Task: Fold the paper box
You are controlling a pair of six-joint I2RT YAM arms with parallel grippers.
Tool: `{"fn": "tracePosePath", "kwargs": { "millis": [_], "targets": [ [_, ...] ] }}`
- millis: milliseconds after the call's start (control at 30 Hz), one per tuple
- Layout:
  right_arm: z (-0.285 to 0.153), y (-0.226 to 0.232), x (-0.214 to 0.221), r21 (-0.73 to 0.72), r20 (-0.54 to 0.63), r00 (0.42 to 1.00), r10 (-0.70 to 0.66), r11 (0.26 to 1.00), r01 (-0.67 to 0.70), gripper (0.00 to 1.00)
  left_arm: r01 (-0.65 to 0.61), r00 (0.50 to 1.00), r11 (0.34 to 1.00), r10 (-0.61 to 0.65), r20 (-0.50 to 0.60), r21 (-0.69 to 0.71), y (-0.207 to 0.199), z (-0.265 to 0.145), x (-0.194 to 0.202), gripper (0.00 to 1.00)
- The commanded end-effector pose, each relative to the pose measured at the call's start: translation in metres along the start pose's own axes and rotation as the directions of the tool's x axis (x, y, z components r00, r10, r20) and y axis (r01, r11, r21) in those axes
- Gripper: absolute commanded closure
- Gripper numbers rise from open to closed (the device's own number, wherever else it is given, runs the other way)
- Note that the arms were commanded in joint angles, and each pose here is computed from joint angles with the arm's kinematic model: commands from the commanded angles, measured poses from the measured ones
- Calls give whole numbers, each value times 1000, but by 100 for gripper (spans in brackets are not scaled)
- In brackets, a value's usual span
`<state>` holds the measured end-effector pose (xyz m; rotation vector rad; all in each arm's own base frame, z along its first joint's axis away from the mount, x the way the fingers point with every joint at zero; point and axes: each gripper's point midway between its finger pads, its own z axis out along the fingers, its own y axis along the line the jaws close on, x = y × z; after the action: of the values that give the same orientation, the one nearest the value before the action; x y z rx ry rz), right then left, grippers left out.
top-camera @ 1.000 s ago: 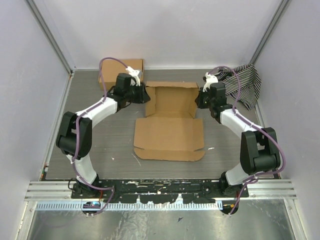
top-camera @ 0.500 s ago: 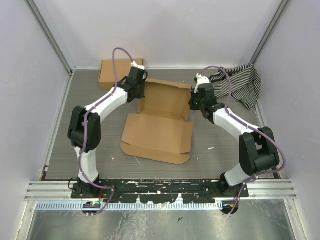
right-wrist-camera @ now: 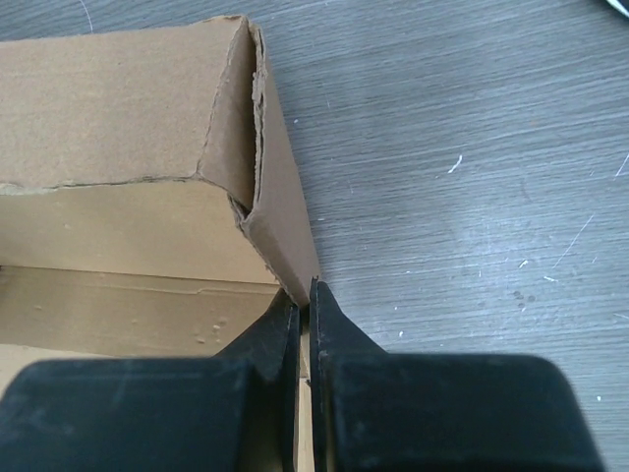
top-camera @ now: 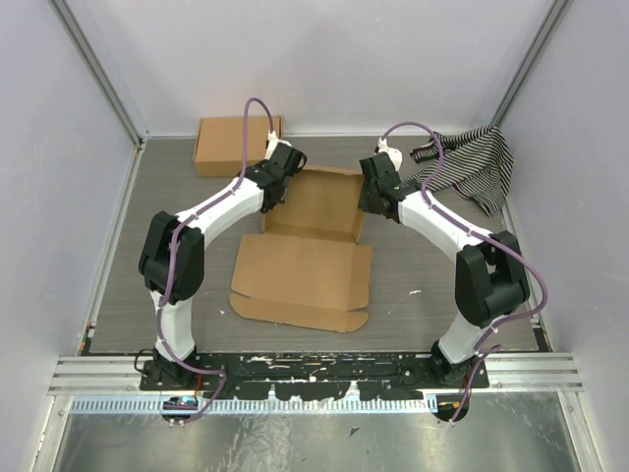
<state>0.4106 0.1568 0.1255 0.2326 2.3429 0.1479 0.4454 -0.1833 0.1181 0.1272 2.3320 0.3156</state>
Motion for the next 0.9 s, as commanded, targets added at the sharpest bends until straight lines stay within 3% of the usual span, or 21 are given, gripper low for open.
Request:
{"fn": "tracePosePath", "kwargs": {
  "millis": [0,167,400,467,567,733,867],
  "targets": [
    [-3,-31,14,155,-65,997,48,987,-37,96,-66,997,987,58,-60,-144,45,-7,14,100],
    [9,-20,17,88,-84,996,-10,996,18,73,-28,998,999,25,-64,-46,32,-16,14,100],
    [28,-10,26,38,-130,989,-69,996,75,68,-44,992,999,45,-119,12,22,-18,20,100],
    [32,-2,32,-2,-158,984,-82,997,83,71,-42,990,999,45,-131,25,20,-19,21,100],
    [36,-11,34,64,-193,977,-88,993,102,98,-49,988,999,52,-148,25,21,-22,22,100],
    [30,-36,42,201,-278,954,-113,964,172,99,-102,970,995,102,-222,15,31,-37,22,100],
    [24,-28,68,132,-407,906,-114,974,182,99,-120,949,990,136,-286,71,28,-48,26,100]
  ]
}}
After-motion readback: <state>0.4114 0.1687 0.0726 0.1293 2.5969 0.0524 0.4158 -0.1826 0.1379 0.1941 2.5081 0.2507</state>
